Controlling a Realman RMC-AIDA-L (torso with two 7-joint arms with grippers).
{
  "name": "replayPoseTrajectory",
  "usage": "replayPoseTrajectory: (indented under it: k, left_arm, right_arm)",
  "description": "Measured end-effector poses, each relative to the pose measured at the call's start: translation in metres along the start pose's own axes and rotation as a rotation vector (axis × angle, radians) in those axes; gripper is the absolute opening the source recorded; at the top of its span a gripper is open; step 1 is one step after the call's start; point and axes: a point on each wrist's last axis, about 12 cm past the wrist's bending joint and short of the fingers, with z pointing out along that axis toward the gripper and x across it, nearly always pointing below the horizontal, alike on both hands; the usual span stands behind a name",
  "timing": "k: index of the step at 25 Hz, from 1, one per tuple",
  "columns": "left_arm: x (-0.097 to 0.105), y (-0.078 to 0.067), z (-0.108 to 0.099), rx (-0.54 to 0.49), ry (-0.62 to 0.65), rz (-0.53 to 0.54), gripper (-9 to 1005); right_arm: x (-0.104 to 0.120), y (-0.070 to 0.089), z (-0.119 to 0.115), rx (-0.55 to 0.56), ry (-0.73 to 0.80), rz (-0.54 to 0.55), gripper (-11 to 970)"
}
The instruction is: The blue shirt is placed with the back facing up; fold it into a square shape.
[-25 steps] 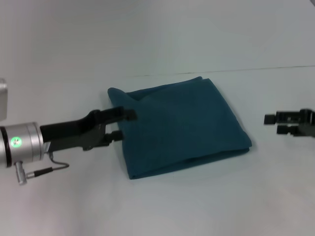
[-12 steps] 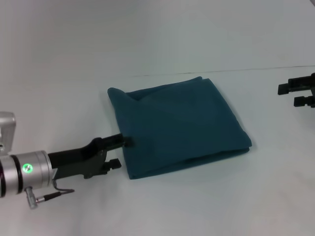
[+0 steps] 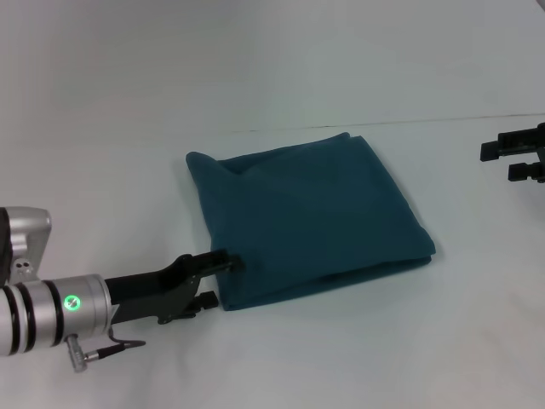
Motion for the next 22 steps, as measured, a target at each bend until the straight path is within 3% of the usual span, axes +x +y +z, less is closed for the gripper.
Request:
replayPoseTrajectory:
  k: [14,19,22]
  left_arm:
    - [0.002,-0.012,0.022,-0.036,0.029,0.052,893]
    - [-0.001,-0.018,0.021,-0.009,0.019,0.058,802]
    - [-0.002,-0.019,0.017,0.015,0.012,0.054,656]
  right_arm:
    - [0.000,0.000,0.001,0.004,0.002,-0.007,791]
    - [0.000,0.000,0.001,0.003,0.003,-0.010,791]
    - [0.001,0.000,0.001,0.003,0.004,-0.011,791]
